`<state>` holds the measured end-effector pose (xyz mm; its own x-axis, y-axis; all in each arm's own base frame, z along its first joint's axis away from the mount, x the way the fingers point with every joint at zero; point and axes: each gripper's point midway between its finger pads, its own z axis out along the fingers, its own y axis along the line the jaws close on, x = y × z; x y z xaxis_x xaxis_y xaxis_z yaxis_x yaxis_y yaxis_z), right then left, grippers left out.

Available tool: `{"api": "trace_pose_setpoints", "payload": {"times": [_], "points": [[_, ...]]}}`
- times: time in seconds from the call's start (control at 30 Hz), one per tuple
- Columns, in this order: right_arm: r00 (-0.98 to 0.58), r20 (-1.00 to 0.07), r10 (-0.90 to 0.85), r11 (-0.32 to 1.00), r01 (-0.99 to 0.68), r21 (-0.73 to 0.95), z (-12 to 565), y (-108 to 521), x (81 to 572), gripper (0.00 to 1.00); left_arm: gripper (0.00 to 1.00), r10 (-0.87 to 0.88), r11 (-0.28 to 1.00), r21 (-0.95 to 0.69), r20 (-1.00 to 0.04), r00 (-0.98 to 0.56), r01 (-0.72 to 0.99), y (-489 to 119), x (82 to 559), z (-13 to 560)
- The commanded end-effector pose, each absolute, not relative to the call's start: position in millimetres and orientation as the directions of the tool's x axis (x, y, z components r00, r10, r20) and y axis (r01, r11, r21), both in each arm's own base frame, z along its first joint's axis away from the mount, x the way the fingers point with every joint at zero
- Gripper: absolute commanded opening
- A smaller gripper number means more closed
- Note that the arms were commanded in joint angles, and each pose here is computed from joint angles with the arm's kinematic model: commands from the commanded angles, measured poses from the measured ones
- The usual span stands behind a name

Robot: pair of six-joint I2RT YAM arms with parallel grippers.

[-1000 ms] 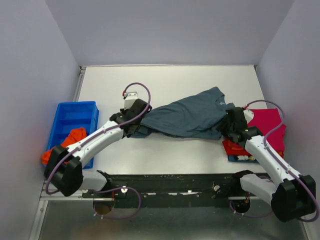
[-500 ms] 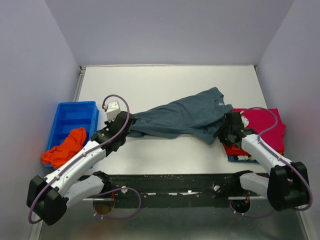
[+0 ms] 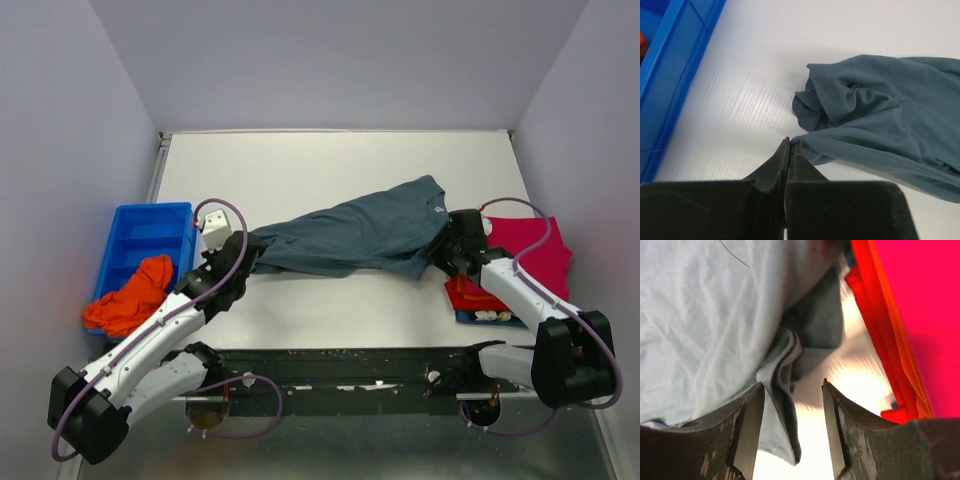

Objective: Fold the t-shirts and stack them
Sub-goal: Flatten out the tshirt

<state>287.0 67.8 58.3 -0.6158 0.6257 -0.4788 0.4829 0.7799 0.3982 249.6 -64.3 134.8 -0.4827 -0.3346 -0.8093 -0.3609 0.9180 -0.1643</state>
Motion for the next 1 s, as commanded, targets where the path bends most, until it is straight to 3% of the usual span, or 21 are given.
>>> {"api": "trace_pose_setpoints", "payload": {"times": [0.0,0.4,0.5,0.6,0.7,0.97], "points": [[-0.595,-0.544,0.592,0.806,0.456,0.378,70,62,312,0.59,0.00,-0.356,0.899,-0.172,-0.823,-0.443,-0.403,-55,249,135],[-0.554,-0.571,0.606,0.790,0.507,0.346,70,52,323,0.56,0.00,-0.354,0.892,-0.160,-0.829,-0.432,-0.423,-49,248,139],[-0.550,-0.579,0.602,0.793,0.493,0.357,78,53,327,0.68,0.00,-0.353,0.888,-0.153,-0.831,-0.429,-0.434,-46,246,133],[-0.552,-0.574,0.605,0.793,0.484,0.371,81,57,329,0.70,0.00,-0.358,0.879,-0.145,-0.829,-0.429,-0.453,-42,244,123],[-0.562,-0.558,0.610,0.790,0.487,0.374,78,59,330,0.68,0.00,-0.369,0.870,-0.144,-0.825,-0.428,-0.471,-39,241,114],[-0.586,-0.509,0.630,0.776,0.493,0.393,69,68,330,0.48,0.00,-0.389,0.868,-0.169,-0.815,-0.429,-0.466,-42,240,101]]}}
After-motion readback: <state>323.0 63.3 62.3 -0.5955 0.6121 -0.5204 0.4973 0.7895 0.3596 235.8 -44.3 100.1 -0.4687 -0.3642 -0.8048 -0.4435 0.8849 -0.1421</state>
